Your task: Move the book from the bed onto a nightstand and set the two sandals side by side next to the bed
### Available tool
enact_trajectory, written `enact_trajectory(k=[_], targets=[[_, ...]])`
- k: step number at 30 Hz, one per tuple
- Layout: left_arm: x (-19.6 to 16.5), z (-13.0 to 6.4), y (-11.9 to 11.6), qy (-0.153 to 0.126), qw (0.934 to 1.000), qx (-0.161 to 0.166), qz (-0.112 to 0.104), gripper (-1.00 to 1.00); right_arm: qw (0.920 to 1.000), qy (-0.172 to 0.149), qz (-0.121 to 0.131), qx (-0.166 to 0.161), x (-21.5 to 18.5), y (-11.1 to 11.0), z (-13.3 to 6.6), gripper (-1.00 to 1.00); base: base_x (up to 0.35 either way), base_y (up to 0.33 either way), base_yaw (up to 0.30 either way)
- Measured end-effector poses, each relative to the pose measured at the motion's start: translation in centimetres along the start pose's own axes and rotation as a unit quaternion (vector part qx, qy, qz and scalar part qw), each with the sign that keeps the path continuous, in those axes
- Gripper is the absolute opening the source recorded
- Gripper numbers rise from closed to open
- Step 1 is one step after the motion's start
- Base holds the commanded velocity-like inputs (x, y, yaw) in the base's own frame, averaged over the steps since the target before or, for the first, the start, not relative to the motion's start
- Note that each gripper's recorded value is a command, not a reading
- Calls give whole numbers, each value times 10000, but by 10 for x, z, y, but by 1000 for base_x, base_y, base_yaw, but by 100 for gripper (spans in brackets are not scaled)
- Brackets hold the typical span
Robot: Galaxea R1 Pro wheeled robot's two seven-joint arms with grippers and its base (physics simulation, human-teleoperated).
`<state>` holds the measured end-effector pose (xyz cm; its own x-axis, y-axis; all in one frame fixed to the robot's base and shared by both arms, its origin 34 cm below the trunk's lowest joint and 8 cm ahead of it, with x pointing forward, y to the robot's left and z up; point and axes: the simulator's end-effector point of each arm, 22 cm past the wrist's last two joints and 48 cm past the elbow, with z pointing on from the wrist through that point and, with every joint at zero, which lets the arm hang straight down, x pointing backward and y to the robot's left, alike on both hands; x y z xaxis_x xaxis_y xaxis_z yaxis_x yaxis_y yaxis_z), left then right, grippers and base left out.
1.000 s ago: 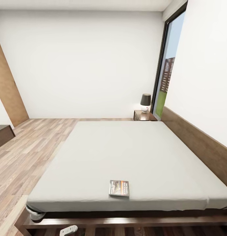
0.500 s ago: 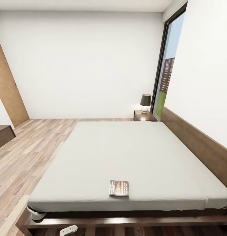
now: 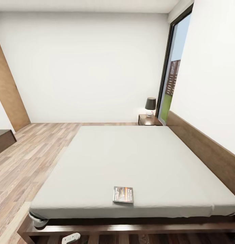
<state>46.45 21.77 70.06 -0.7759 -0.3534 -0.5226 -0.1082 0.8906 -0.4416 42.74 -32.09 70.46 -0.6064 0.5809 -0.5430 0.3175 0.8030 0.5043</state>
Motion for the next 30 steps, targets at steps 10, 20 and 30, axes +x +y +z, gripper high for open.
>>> enact_trajectory(k=[10,20,30], targets=[[0,-4,-1,1,10000,-1,-1,100,10000,2,0,0,0,1,-4,100,0,0,0],[0,-4,-1,1,10000,-1,-1,100,10000,2,1,13,0,1,-4,100,0,0,0],[0,-4,-2,-1,10000,4,-6,100,10000,3,-2,20,0,0,-4,100,0,0,0]])
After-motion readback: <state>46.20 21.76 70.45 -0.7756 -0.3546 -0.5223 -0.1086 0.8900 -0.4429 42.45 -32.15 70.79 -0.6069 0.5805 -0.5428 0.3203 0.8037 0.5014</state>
